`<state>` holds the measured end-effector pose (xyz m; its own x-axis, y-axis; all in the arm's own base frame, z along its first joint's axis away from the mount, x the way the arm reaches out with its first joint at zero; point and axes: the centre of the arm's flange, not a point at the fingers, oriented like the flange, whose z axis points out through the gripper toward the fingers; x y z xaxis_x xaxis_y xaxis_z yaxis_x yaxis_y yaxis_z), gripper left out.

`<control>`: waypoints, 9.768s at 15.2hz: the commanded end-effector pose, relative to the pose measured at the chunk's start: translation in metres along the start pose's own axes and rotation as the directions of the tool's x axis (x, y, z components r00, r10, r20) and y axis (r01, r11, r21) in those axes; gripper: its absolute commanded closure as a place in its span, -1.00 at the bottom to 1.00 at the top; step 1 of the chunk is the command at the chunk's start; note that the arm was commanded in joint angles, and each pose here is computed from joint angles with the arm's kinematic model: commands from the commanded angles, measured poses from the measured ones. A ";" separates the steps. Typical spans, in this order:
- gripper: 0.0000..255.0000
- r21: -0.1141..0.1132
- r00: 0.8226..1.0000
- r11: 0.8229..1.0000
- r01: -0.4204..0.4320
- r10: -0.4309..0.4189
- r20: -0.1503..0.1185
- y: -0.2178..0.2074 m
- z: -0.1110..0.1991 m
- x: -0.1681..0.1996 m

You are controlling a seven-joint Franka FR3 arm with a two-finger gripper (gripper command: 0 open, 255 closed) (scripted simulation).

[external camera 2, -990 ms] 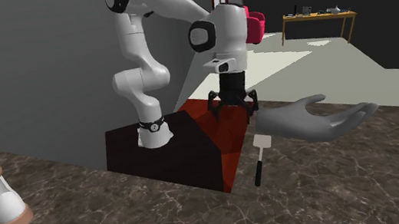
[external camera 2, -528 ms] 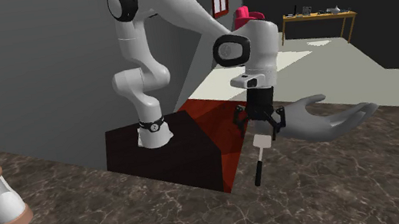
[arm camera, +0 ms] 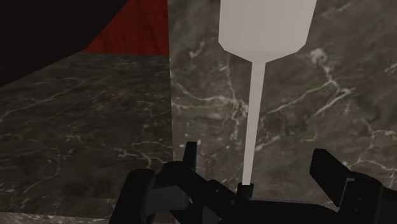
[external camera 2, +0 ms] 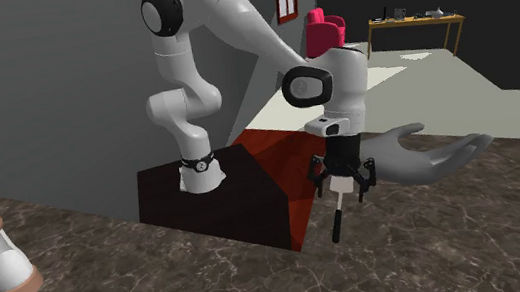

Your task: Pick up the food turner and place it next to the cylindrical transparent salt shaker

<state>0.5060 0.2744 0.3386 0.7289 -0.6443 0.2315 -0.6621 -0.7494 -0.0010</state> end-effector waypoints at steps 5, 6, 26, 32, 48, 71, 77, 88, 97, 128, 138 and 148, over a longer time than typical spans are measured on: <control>-1.00 0.000 1.000 1.000 0.000 0.000 0.000 0.000 0.004 0.000; -1.00 0.000 1.000 1.000 0.000 0.000 0.000 0.000 0.004 0.000; 1.00 0.000 1.000 1.000 0.000 0.000 0.000 0.000 -0.042 0.011; 1.00 0.000 1.000 1.000 0.000 0.000 0.000 0.000 -0.073 0.018; 1.00 0.000 1.000 1.000 0.000 0.000 0.000 0.000 -0.155 0.038; 1.00 0.000 1.000 1.000 0.000 0.000 0.000 0.049 -0.246 0.079; 1.00 0.000 1.000 1.000 0.000 0.000 0.000 0.124 -0.240 0.106; 1.00 0.000 1.000 1.000 0.000 0.000 0.000 0.260 -0.229 0.156; 1.00 0.000 1.000 1.000 0.000 0.000 0.000 0.371 -0.219 0.196; 1.00 0.000 1.000 1.000 0.000 0.000 0.000 0.631 -0.146 0.279; 1.00 0.000 1.000 1.000 0.000 0.000 0.000 0.631 -0.095 0.267; 1.00 0.000 1.000 1.000 0.000 0.000 0.000 0.631 -0.043 0.255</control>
<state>0.2657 -0.3556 0.4443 0.7290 -0.6443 0.2310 -0.6620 -0.7495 -0.0013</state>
